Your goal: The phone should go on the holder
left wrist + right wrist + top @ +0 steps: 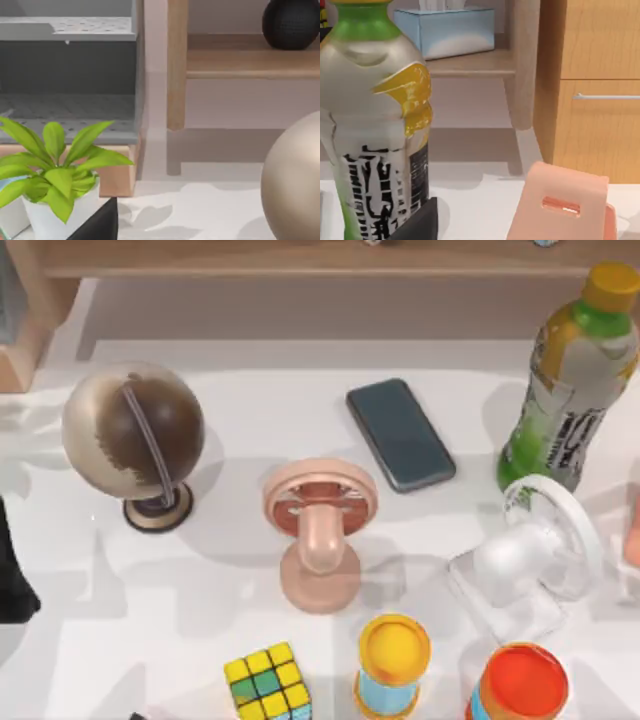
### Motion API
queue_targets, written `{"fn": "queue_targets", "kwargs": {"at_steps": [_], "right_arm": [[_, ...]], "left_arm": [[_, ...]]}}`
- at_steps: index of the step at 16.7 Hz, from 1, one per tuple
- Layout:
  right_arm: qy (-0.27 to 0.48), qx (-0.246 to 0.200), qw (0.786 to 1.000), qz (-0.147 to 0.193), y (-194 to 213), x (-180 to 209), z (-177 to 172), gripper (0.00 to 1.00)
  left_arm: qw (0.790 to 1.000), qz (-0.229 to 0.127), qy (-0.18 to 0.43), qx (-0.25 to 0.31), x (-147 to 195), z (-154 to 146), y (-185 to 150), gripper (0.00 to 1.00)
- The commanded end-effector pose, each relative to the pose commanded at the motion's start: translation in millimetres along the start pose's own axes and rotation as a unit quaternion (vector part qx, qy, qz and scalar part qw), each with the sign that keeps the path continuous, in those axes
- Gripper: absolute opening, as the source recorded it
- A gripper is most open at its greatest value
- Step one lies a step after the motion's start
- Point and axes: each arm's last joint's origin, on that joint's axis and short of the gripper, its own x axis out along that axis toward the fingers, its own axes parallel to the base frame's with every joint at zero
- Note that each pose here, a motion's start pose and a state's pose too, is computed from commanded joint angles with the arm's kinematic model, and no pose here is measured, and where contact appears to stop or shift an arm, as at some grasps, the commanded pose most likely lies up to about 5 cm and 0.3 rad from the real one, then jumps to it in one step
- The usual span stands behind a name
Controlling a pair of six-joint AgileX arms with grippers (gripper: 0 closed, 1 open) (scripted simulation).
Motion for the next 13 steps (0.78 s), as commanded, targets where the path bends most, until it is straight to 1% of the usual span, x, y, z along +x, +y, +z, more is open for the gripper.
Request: {"fn": "queue_targets", "kwargs": {"at_steps": [3, 6, 9, 11, 13], "right_arm": [[0.002, 0.000, 1.000, 0.001, 0, 0, 2, 1.00], [0.019, -0.001, 1.000, 0.014, 3, 0, 22, 1.00], [0.052, -0.003, 0.998, 0.034, 7, 5, 63, 1.00], [0.080, -0.004, 0.996, 0.050, 11, 14, 99, 1.00], [0.114, -0.007, 0.991, 0.067, 18, 32, 138, 1.00]], "left_arm": [[1.000, 0.000, 0.000, 0.000, 0, 0, 0, 1.00], [1.000, 0.000, 0.000, 0.000, 0, 0, 0, 1.00], [1.000, 0.000, 0.000, 0.000, 0, 0, 0, 1.00], [1.000, 0.000, 0.000, 0.000, 0, 0, 0, 1.00], [1.000, 0.000, 0.000, 0.000, 0, 0, 0, 1.00]]}}
